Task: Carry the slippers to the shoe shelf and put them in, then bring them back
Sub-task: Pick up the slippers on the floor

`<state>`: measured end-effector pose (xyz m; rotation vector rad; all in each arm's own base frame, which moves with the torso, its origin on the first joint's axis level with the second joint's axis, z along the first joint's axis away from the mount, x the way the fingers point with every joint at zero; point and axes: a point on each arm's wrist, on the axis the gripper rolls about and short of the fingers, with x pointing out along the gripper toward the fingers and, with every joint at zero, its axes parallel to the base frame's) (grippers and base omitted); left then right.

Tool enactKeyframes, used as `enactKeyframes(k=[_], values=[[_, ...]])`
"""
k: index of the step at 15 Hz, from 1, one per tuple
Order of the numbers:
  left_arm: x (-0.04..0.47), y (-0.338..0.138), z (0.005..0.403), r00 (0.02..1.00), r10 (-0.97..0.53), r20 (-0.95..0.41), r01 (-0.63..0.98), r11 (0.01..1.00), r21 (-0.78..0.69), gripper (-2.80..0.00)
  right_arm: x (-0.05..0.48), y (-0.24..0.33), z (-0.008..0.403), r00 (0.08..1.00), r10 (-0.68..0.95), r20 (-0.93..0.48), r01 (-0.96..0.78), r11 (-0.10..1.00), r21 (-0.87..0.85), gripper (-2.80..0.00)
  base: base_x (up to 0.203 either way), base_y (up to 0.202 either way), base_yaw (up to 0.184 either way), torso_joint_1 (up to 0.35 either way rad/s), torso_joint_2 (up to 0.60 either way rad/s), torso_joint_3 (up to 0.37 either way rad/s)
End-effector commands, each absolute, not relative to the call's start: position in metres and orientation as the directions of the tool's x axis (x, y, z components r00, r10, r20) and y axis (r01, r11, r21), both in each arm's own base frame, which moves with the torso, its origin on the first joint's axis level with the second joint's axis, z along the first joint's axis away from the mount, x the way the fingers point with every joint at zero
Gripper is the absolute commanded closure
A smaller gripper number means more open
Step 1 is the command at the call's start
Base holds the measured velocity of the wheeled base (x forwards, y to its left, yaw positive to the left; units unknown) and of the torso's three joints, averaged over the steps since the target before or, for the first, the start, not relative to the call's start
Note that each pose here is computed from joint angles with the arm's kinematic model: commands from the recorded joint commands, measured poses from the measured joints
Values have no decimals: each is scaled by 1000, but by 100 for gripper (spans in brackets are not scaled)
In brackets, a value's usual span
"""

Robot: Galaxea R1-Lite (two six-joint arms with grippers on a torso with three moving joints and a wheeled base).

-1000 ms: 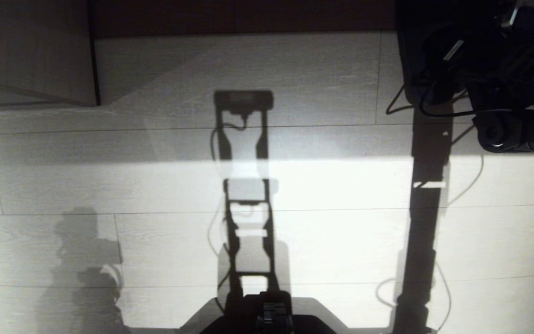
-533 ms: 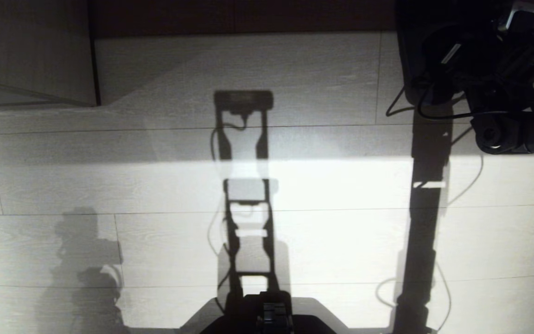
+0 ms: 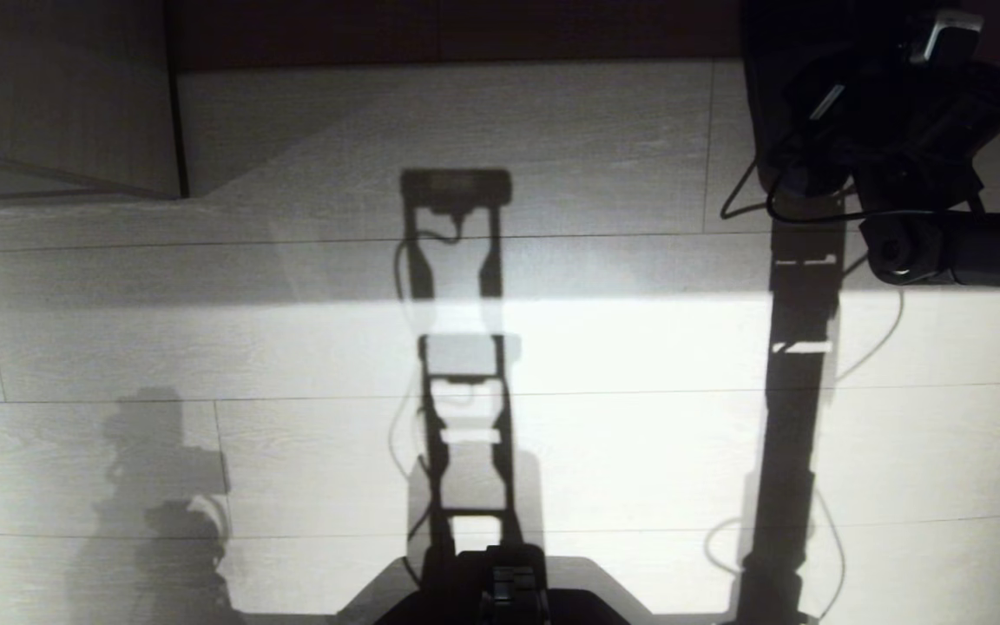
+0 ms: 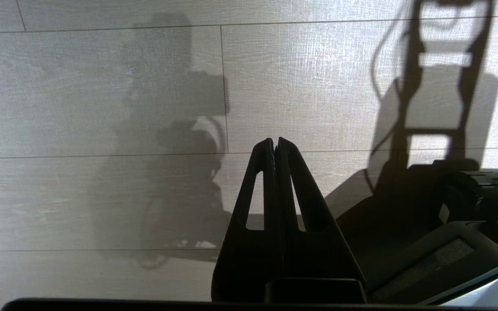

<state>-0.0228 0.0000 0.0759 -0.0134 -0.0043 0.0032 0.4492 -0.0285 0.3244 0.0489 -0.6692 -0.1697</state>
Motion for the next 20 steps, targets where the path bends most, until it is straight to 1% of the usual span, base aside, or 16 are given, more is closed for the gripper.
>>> enactKeyframes(k=[1, 5, 12, 20], values=[[-23, 0, 76, 1000, 3, 3, -3, 1000, -14, 0, 456, -27, 317, 778, -139, 613, 113, 990, 81, -280, 0, 0, 0, 0, 0, 0], [-23, 0, 76, 1000, 3, 5, -3, 1000, -14, 0, 457, -28, 315, 777, -126, 617, 104, 992, 72, -280, 0, 0, 0, 0, 0, 0], [-23, 0, 76, 1000, 3, 5, -3, 1000, -14, 0, 458, -24, 314, 773, -6, 634, 5, 1000, 3, -280, 0, 0, 0, 0, 0, 0], [-23, 0, 76, 1000, 3, 5, -3, 1000, -14, 0, 465, -19, 304, 779, 62, 624, -51, 998, -35, -280, 0, 0, 0, 0, 0, 0]])
